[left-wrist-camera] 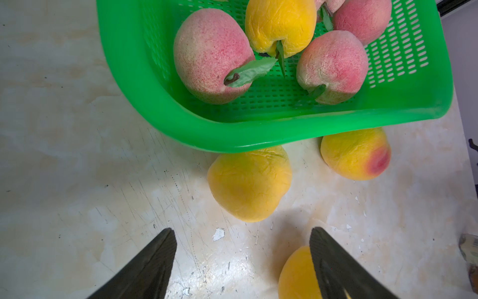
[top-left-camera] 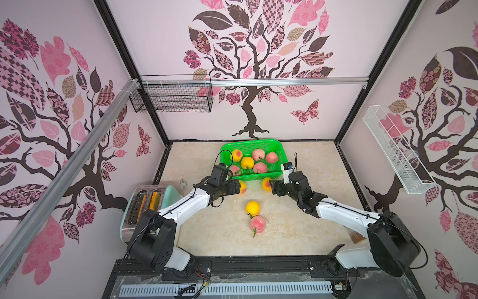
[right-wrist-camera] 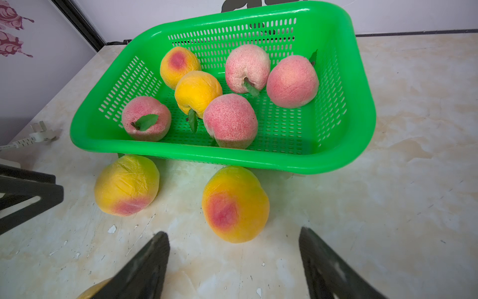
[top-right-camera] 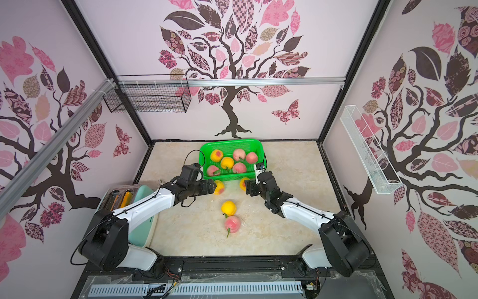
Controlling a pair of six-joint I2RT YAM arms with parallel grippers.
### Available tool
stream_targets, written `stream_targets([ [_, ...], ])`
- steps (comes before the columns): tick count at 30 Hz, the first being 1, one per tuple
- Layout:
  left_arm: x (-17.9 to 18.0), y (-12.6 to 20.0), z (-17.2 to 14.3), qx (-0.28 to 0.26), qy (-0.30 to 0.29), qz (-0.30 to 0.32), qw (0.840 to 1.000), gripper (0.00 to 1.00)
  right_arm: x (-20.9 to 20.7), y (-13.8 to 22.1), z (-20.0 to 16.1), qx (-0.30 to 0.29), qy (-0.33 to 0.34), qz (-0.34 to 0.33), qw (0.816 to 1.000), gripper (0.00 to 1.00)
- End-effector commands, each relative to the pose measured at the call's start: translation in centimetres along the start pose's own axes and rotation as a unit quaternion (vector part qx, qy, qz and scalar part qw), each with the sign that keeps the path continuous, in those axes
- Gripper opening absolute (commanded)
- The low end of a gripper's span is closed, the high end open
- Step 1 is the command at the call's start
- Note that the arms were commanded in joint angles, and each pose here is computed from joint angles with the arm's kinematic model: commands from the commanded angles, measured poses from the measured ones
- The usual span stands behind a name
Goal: Put the peaches into the basket
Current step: Pick up the peach from the center of the board.
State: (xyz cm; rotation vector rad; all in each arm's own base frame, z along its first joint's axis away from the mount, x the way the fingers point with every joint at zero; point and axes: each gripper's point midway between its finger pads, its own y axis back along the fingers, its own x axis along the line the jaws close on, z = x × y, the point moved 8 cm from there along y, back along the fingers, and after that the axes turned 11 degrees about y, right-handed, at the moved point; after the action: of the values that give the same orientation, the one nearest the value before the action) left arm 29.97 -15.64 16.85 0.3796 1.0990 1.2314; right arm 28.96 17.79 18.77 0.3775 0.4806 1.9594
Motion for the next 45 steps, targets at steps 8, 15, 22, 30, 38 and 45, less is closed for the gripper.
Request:
stream_targets([
  [8,-0.1,-2.3,0.0,-0.006,-0.061,-0.002,0.998,0.85,0.2,-0.3,-0.1,0.004,-0.001,0.001,1.0,0.81],
  [15,-0.4,-2.8,0.0,0.0,-0.067,-0.014,0.998,0.84,0.1,-0.3,-0.1,0.005,-0.001,-0.001,1.0,0.81],
  [22,-1.4,-4.0,-0.8,0.029,-0.103,-0.043,0.993,0.84,0.1,-0.2,-0.1,0.004,-0.001,0.0,1.0,0.81],
  [30,-1.2,-4.5,-0.1,0.023,-0.104,-0.007,0.994,0.84,0.2,-0.2,0.0,0.003,-0.001,0.001,1.0,0.81],
  [38,-1.0,-5.6,-0.4,0.039,-0.106,-0.001,0.994,0.84,0.1,-0.1,0.0,0.002,-0.001,0.0,1.0,0.81],
  [45,-0.8,-6.2,-0.2,0.05,-0.109,0.021,0.993,0.83,0.2,-0.3,0.0,0.004,0.0,0.001,1.0,0.81],
])
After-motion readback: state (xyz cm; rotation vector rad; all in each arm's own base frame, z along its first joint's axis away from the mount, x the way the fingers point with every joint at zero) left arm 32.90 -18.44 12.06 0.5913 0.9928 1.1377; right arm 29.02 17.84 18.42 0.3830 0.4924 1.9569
